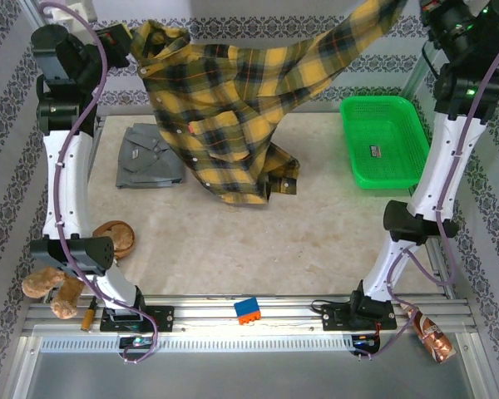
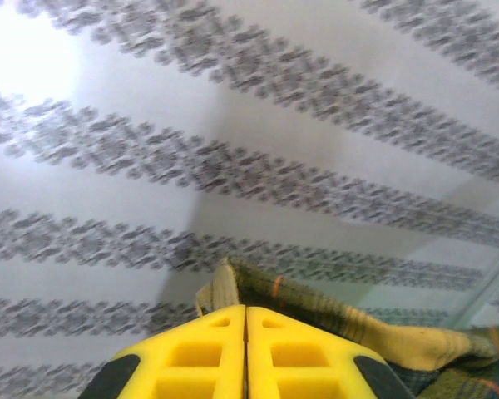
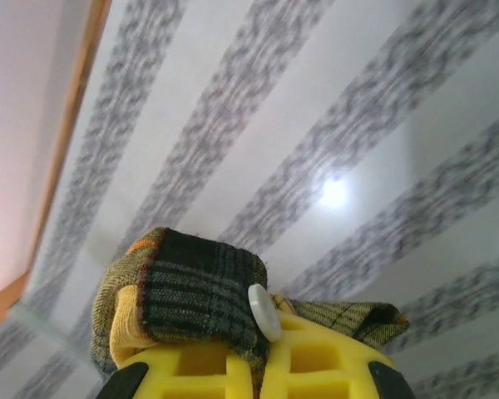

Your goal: Fold and stack the long sleeve shirts

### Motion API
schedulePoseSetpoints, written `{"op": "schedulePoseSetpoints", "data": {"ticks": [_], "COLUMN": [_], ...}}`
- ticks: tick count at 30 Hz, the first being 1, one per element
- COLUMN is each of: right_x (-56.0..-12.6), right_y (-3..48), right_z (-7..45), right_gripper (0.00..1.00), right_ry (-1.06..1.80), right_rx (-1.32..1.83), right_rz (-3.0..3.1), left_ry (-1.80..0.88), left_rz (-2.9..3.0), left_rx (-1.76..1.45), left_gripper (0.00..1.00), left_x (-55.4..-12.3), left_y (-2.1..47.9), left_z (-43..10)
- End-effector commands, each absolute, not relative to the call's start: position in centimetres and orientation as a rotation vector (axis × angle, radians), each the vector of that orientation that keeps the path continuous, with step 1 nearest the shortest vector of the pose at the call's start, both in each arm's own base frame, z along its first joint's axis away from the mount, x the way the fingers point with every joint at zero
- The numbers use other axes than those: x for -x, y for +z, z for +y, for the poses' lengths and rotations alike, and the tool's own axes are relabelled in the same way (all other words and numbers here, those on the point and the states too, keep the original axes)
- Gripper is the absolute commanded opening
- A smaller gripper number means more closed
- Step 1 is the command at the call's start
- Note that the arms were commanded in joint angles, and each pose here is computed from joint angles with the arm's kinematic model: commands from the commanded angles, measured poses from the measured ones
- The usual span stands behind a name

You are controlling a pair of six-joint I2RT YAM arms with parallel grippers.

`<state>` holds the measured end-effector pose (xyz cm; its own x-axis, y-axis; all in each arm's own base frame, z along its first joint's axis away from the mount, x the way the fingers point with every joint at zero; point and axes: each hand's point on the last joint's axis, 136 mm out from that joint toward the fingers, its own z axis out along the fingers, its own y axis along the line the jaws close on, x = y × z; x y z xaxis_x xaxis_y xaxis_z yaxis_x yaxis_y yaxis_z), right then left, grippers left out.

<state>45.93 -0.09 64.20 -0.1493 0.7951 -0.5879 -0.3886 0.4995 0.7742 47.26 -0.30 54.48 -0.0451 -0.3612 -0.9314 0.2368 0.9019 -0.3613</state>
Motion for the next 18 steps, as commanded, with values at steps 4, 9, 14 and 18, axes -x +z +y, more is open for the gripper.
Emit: {"op": "schedulePoseSetpoints", "data": {"ticks": [4, 9, 14, 18], "right_x": [-38.3, -27.0, -21.2, -21.9], "right_y": [55.8, 41.4, 32.2, 29.6], "right_z": [25.8, 45.6, 54.2, 56.1], "right_gripper": [0.00, 0.00, 0.00, 0.03], "right_ry": [1.661, 1.947, 2.083, 2.092], "right_rx": [0.086, 0.598, 0.828, 0.808], "right_rz": [1.852, 2.331, 2.584, 2.622], "left_ry": [-0.317, -0.134, 0.000, -0.093], "left_rz": [1.647, 1.732, 1.832, 1.904], "left_rx": [0.532, 0.867, 0.912, 0.949], "left_gripper": [0.51, 1.00, 1.00, 1.00], "left_x": [-45.1, -37.1, -32.4, -30.2], "left_y": [41.0, 33.7, 34.1, 33.2], "left_z": [9.5, 15.1, 15.1, 12.8]}}
